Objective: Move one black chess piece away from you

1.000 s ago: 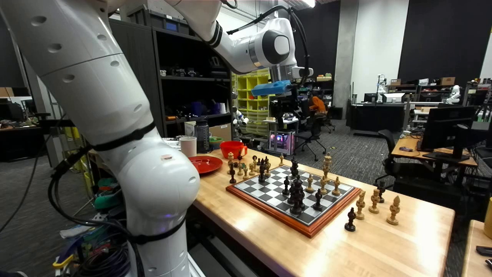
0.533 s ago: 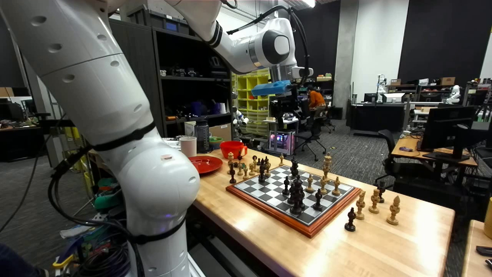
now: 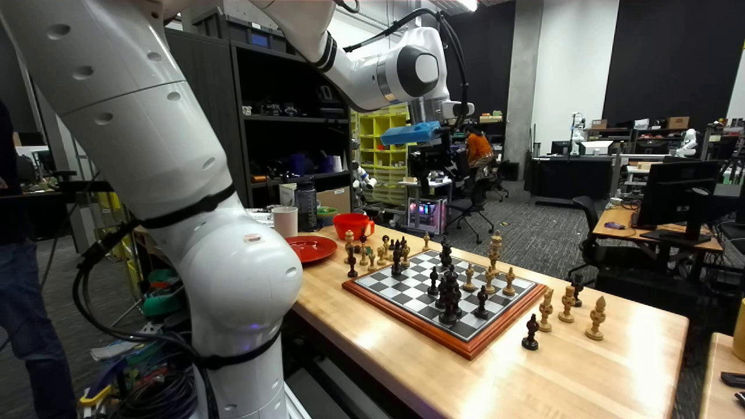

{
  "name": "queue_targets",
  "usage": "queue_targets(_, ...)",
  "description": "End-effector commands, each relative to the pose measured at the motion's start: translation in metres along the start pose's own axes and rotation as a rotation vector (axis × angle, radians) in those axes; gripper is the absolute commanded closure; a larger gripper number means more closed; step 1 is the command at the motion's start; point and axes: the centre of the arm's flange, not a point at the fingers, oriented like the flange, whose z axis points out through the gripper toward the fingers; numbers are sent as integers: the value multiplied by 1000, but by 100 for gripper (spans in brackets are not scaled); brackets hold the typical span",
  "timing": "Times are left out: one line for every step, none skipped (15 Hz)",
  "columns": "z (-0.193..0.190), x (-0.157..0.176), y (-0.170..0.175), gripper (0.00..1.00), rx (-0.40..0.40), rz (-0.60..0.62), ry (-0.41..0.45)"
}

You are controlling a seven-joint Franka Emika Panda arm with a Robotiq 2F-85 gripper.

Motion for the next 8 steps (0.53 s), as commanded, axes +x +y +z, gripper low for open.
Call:
queue_targets(0, 0, 0, 0, 0, 0, 0)
queue_targets(0, 0, 0, 0, 0, 0, 0)
queue_targets(0, 0, 0, 0, 0, 0, 0)
queue_targets(0, 0, 0, 0, 0, 0, 0)
queue_targets(0, 0, 0, 0, 0, 0, 0)
queue_targets(1, 6, -1, 0, -10, -9, -2)
queue_targets(1, 13, -4, 0, -8, -28, -10)
queue_targets(2, 19, -7, 0, -10, -43, -11)
